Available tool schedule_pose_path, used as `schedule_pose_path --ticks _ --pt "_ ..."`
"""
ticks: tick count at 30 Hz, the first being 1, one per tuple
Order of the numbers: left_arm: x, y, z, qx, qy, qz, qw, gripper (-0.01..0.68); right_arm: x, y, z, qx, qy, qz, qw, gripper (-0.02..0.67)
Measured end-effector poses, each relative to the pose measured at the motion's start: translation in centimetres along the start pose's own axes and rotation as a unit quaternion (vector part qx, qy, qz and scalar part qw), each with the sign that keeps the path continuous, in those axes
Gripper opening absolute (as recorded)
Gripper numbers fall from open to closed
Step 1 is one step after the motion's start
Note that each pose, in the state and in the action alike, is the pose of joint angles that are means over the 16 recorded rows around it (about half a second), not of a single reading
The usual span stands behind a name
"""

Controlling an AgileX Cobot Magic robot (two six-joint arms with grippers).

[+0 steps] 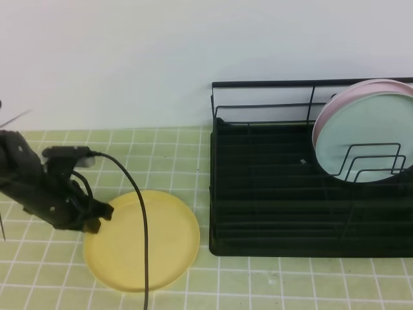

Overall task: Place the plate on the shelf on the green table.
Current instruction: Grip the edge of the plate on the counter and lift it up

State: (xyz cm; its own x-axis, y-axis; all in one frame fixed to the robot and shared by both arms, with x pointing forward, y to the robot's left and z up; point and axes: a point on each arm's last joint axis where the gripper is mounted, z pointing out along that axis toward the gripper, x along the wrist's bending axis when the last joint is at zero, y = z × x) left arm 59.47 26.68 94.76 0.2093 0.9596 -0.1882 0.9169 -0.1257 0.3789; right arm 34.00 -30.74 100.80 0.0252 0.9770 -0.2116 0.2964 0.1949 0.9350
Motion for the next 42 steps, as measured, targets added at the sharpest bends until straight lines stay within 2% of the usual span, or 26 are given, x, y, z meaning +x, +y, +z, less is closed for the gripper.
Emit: schedule_pose_path --ticks 8,14,19,25,29,33,37,42 --pt "-1.3 1.1 -5.7 -0.086 0.011 0.019 0.996 0.005 0.0 0.4 -0.1 -0.008 0.002 0.036 0.999 -0.003" --pt "-3.4 1.3 -13.1 -0.205 0.004 0.041 0.978 0.004 -0.1 2.0 -1.0 -0.011 0.017 0.118 0.993 -0.003" --pt "-5.9 0.2 -20.1 -0.328 -0.023 0.077 0.941 0.004 0.4 4.4 -2.6 -0.024 0.075 0.189 0.979 -0.003" --pt "-9.0 -2.7 -27.4 -0.46 -0.073 0.12 0.877 0.004 2.1 8.0 -5.5 -0.071 0.225 0.234 0.943 0.022" --pt "-10.6 -5.0 -30.7 -0.524 -0.107 0.144 0.832 0.004 3.1 10.1 -7.6 -0.136 0.323 0.237 0.906 0.115" --pt "-11.7 -7.0 -32.6 -0.561 -0.145 0.152 0.801 0.004 3.6 11.4 -9.2 -0.195 0.392 0.238 0.867 0.258" --pt "-12.5 -8.3 -33.4 -0.577 -0.18 0.156 0.781 0.004 3.8 12.1 -10.0 -0.229 0.431 0.244 0.838 0.4" --pt "-13.0 -9.2 -33.6 -0.584 -0.215 0.156 0.767 0.004 3.8 12.5 -10.6 -0.251 0.453 0.253 0.817 0.538"
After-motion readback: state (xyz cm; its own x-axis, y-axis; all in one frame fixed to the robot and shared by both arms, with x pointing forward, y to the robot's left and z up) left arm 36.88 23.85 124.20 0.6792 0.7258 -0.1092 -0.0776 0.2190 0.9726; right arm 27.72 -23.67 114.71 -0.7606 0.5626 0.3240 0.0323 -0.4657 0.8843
